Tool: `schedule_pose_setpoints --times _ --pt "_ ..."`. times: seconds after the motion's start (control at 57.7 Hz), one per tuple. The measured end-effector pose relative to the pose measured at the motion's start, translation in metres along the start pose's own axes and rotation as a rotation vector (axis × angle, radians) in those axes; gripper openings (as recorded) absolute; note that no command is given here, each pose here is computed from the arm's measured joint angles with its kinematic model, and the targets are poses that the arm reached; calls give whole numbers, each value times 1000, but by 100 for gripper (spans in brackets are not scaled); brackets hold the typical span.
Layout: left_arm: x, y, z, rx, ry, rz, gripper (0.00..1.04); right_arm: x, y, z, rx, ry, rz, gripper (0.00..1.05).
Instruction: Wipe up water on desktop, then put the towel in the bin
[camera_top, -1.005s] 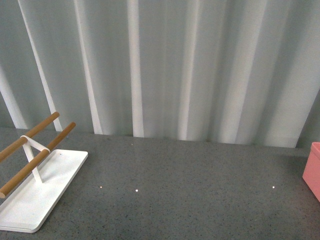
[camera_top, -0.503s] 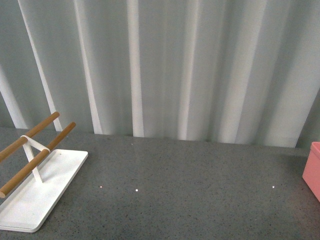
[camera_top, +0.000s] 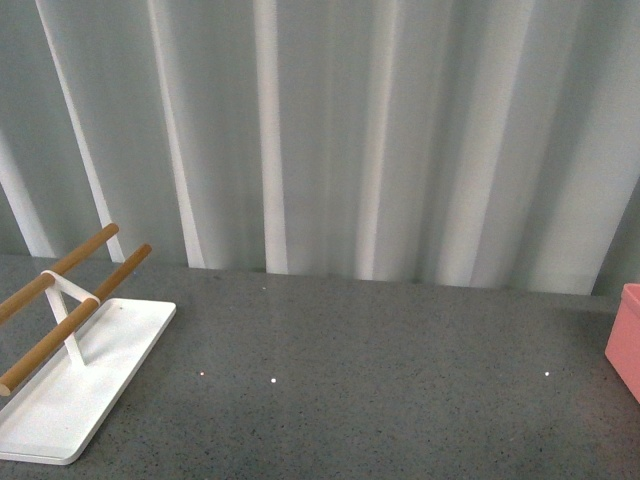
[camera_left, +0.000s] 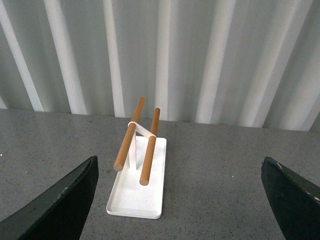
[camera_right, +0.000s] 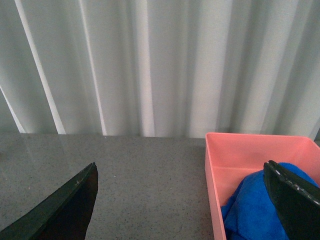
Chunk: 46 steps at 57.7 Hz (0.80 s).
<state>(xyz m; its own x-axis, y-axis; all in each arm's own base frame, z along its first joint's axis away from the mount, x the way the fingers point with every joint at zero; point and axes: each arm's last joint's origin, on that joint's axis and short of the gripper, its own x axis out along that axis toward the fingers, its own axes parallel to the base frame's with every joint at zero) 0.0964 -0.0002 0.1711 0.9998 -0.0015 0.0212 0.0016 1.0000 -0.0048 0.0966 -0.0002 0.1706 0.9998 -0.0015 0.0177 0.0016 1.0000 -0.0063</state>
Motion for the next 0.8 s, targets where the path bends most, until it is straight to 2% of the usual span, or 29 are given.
schedule_pose_setpoints --times 0.797 --pt "0 0 0 0 0 0 98 0 0 0 0 0 0 98"
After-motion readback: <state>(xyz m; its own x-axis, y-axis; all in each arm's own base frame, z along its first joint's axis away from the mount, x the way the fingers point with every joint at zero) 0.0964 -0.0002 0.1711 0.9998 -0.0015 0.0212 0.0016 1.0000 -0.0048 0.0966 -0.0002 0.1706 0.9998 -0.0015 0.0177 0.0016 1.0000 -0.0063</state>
